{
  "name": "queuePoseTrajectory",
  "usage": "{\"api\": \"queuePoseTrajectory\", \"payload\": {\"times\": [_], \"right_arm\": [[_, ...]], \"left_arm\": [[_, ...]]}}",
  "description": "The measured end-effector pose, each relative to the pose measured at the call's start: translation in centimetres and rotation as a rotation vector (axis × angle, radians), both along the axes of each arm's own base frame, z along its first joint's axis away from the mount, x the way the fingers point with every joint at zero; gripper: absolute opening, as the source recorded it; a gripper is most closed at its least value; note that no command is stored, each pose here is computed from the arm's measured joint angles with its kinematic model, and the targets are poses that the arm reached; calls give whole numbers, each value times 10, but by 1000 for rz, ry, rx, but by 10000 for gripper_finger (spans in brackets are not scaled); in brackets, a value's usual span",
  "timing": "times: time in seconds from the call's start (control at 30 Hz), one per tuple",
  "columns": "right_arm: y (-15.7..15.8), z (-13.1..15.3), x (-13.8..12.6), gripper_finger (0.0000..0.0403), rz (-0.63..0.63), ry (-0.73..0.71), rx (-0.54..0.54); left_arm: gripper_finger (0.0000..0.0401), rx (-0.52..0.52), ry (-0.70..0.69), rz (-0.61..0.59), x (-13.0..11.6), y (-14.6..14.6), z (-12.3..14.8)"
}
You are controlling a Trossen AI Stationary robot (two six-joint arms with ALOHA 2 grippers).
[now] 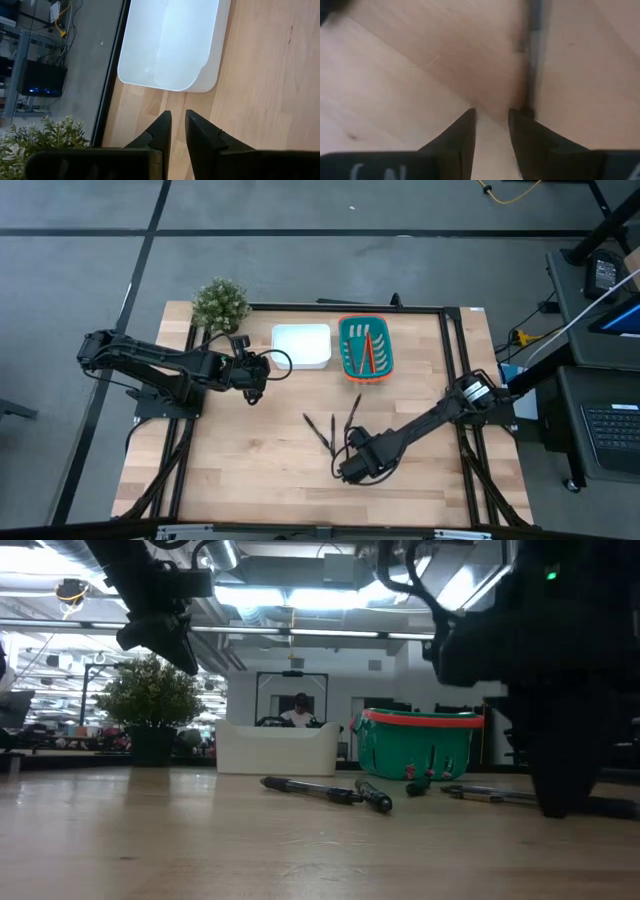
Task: Sort pens & pencils
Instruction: Put the right black ballpen into the white bin
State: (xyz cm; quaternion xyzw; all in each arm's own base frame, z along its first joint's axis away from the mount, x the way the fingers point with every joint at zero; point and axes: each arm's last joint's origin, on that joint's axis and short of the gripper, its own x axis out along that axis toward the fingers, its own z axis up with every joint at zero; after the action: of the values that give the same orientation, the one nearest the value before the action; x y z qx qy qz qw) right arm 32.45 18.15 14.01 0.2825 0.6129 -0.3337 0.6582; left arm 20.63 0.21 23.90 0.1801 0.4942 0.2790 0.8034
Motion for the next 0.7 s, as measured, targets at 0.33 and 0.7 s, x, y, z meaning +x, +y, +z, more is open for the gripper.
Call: {"api": "queuePoseTrajectory", "payload": {"times": [0.33, 0.7], "right_arm": [[-13, -16, -4, 119, -8, 2, 51], [-9, 25, 8, 119, 11, 61, -39]], "left_arm": [[50, 1, 1, -2, 0, 0, 0], [50, 1, -2, -2, 0, 0, 0]]}}
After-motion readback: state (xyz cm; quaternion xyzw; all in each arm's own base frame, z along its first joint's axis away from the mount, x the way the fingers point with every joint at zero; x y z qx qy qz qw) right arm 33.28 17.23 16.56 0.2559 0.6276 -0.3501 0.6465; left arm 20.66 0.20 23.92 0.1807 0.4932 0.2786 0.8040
